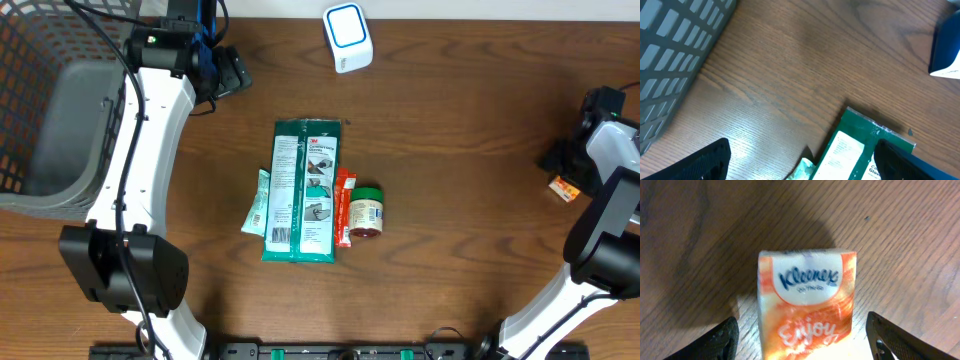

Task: Scan the item barcode
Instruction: 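Carry the tissue pack right and place it on the table, then move the right gripper to the green-lidded jar and grasp it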

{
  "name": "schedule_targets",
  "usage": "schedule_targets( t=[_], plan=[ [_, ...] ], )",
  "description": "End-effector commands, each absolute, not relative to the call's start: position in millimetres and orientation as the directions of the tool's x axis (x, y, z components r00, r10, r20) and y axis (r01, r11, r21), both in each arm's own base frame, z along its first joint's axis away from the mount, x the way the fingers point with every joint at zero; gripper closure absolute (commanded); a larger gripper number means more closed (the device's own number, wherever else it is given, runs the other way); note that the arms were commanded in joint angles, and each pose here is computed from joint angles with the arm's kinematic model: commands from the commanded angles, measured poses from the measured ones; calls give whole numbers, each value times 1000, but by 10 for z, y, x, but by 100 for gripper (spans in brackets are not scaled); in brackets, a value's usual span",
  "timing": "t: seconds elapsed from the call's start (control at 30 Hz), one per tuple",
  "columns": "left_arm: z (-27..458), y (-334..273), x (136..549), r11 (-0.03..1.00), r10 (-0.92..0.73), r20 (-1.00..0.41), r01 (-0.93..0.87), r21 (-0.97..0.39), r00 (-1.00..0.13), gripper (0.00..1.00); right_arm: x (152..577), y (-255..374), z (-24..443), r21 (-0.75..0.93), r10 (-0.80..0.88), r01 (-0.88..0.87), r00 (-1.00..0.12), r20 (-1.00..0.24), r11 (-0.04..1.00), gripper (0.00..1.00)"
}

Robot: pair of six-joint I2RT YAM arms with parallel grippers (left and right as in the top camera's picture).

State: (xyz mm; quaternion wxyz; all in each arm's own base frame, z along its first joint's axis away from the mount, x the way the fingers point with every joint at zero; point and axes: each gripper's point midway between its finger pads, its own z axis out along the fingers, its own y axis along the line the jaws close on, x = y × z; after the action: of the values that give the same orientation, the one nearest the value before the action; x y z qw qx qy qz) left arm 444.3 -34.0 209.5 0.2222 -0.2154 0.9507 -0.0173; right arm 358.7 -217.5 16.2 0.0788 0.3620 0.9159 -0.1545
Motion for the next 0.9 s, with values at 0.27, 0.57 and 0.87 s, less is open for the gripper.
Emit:
schedule_targets(
  t=[0.27,0.57,0.87],
  plan=[
    [2102,-308,4452,907,-413,-422,-404,-116,-807,8,3925,-1719,1078,-18,539,575,-777,-326,818,26],
    [2102,-308,4452,907,-413,-422,-404,-116,-807,9,4075,-470,1591,432,432,292,-860,-272,853,1],
    [2102,-308,4452,907,-413,-422,-404,-116,-807,9,3829,457,1359,481,237,137,-960,-153,866,1]
  ],
)
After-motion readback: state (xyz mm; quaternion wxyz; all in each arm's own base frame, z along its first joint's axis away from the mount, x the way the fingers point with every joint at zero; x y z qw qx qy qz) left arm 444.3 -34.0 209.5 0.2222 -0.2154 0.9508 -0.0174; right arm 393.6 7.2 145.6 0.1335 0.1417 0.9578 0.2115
